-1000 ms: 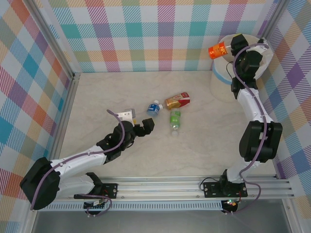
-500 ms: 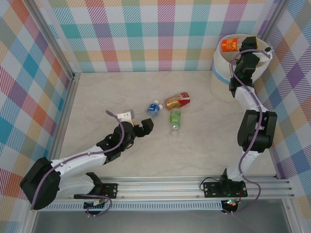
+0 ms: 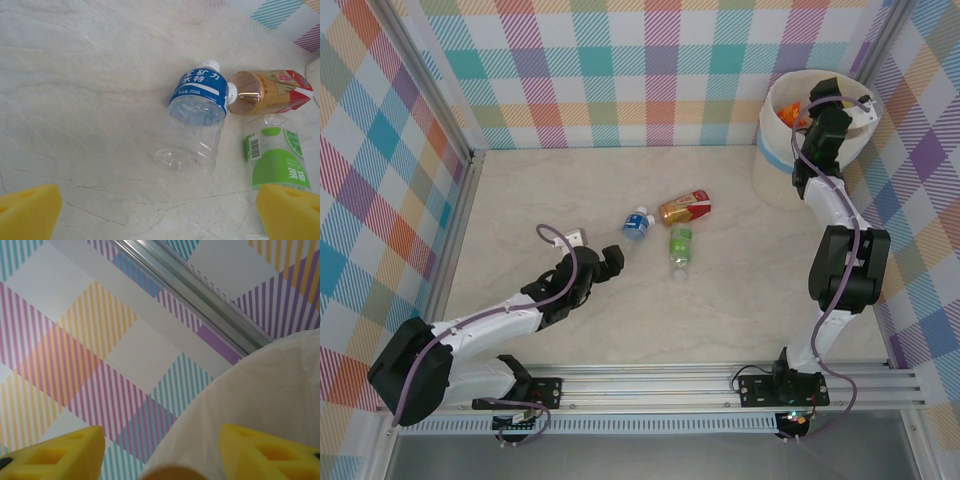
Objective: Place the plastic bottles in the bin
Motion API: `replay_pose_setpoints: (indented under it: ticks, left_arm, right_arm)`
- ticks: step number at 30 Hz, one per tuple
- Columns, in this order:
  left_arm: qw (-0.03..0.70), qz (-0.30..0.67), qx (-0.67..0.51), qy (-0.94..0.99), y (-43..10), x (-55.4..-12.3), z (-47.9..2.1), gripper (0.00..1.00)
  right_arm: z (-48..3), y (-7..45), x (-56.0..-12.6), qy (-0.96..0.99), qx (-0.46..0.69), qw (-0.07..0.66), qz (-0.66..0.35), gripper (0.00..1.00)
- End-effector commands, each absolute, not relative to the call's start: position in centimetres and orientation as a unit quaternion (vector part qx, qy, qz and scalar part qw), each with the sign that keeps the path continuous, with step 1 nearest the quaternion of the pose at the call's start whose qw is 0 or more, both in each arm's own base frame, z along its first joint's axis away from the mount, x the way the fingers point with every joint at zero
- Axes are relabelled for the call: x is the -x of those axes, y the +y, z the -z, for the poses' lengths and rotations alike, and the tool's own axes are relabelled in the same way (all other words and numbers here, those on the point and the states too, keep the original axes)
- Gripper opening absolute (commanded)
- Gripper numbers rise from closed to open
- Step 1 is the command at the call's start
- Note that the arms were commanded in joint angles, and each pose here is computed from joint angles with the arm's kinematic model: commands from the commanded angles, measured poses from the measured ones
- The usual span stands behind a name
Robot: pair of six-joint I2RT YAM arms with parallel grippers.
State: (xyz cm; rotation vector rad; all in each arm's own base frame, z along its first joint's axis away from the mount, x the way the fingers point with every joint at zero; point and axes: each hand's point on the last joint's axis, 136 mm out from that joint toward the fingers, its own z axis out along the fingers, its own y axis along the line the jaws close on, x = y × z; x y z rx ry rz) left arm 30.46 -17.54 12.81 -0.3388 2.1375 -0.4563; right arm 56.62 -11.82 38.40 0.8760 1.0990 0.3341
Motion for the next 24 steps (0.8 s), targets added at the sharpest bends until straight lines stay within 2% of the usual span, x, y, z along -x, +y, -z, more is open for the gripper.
replay_pose_setpoints:
  ticks: [1, 6, 14, 15, 24]
  left_arm:
    - [0.445, 0.176, 0.157, 0.864, -16.9, -31.1, -13.1, 1.00]
    - [0.438, 0.177, 0.170, 0.865, -16.6, -31.5, -12.9, 1.00]
    - [0.431, 0.179, 0.179, 0.866, -16.5, -31.9, -12.4, 1.00]
    - [0.430, 0.180, 0.181, 0.866, -16.5, -31.9, -12.3, 1.00]
    - [0.416, 0.186, 0.190, 0.869, -16.7, -32.3, -11.6, 1.00]
  right_arm:
    - [-42.6, -11.8, -54.6, 0.521, -0.379, 0.755, -0.121, 0.71]
    - [-43.1, -11.2, -53.5, 0.550, -0.361, 0.747, -0.096, 0.85]
    - [-43.4, -6.7, -49.8, 0.617, -0.302, 0.716, -0.124, 0.94]
    - [-43.4, -5.9, -49.3, 0.624, -0.286, 0.716, -0.126, 1.00]
    - [-39.7, 3.4, -45.3, 0.732, -0.129, 0.651, -0.153, 1.00]
